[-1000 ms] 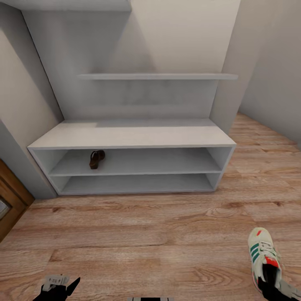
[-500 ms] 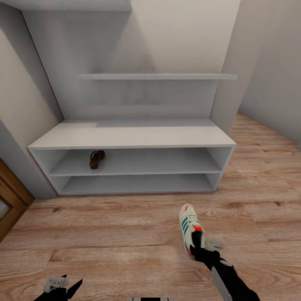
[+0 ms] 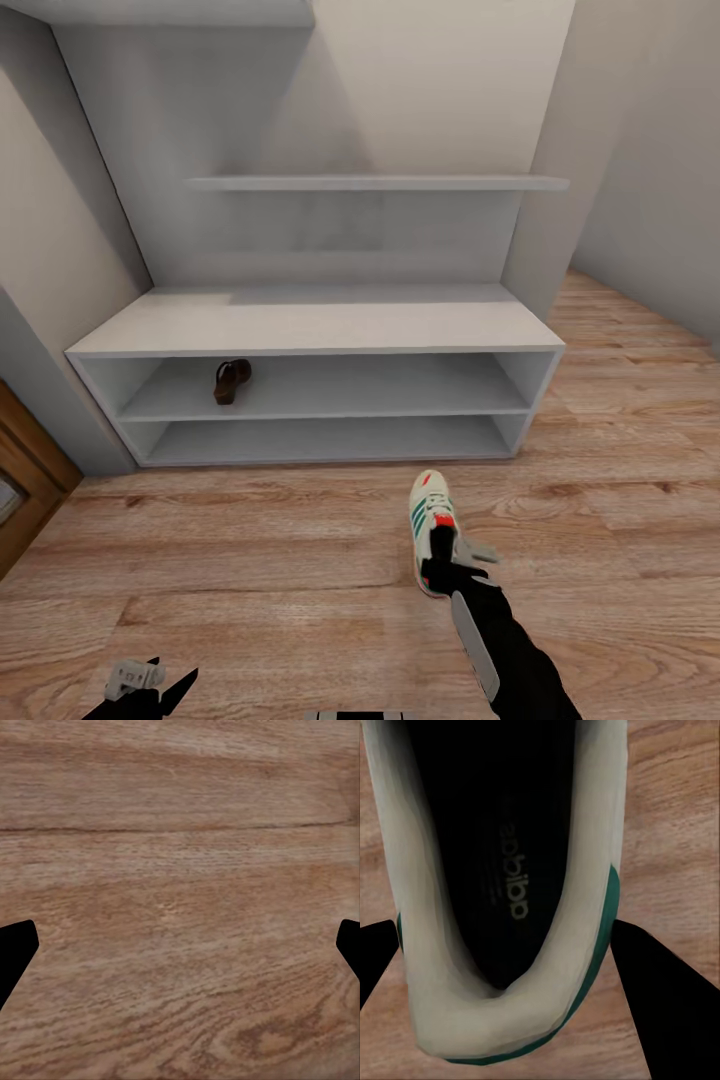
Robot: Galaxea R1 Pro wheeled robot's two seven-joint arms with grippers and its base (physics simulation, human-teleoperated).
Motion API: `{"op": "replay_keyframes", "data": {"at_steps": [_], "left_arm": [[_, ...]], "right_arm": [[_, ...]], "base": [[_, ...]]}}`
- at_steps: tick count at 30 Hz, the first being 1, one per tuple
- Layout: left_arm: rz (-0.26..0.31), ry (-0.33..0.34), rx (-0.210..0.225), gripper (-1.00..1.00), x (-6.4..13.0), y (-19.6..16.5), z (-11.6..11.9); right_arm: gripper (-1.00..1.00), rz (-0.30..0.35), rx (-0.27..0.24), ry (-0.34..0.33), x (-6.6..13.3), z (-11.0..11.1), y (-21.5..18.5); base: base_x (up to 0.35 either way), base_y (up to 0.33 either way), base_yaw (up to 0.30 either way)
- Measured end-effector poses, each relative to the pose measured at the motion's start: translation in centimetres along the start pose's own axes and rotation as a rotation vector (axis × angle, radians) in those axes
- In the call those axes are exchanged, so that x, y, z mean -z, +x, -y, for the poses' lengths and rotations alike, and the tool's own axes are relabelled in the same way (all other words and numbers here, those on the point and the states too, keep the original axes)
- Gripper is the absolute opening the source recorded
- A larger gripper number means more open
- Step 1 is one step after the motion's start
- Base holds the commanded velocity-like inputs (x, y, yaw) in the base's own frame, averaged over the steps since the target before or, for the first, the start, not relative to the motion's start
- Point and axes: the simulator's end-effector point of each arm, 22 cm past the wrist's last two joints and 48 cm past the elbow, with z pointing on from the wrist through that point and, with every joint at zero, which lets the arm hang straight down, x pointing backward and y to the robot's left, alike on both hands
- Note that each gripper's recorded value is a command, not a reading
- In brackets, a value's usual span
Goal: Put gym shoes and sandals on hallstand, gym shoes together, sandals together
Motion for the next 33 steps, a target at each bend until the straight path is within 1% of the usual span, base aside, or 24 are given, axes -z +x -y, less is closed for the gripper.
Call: {"op": "replay_keyframes", "data": {"at_steps": [2,3,6,8,9,15,28,31,33], "left_arm": [[0.000,0.001,0.000,1.00,0.0,0.0,0.0],[0.000,0.001,0.000,1.00,0.0,0.0,0.1],[0.002,0.002,0.000,1.00,-0.1,-0.1,0.1],[0.002,0.002,0.000,1.00,-0.1,-0.1,0.1],[0.003,0.002,0.000,1.00,-0.1,-0.1,0.1],[0.003,0.005,0.000,1.00,-0.2,-0.1,0.3],[0.007,0.021,-0.019,1.00,-0.4,-0.4,0.8],[0.006,0.023,-0.021,1.00,-0.5,-0.4,0.9],[0.005,0.025,-0.021,1.00,-0.5,-0.4,1.0]], "right_arm": [[-1.00,0.008,0.019,-0.012,0.3,-1.0,-0.6],[-1.00,0.017,0.038,-0.025,0.7,-2.1,-1.2],[-1.00,0.028,0.075,-0.037,1.4,-3.7,-2.1],[-1.00,0.033,0.099,-0.028,2.0,-4.5,-2.7],[-1.00,0.040,0.107,-0.009,2.4,-4.5,-3.2],[-1.00,0.049,0.105,0.001,2.7,-4.6,-3.7],[-1.00,0.051,0.108,-0.003,2.8,-5.0,-3.8],[-1.00,0.054,0.115,-0.006,2.9,-5.3,-3.8],[-1.00,0.061,0.129,-0.014,3.1,-5.9,-4.1]], "base": [[0.000,0.000,0.000],[0.000,0.000,0.000],[0.000,0.000,0.000],[0.000,0.000,-0.006],[0.000,0.000,-0.025],[0.000,0.000,-0.040],[0.000,0.000,-0.004],[0.000,0.000,0.000],[0.000,0.000,0.000]]}}
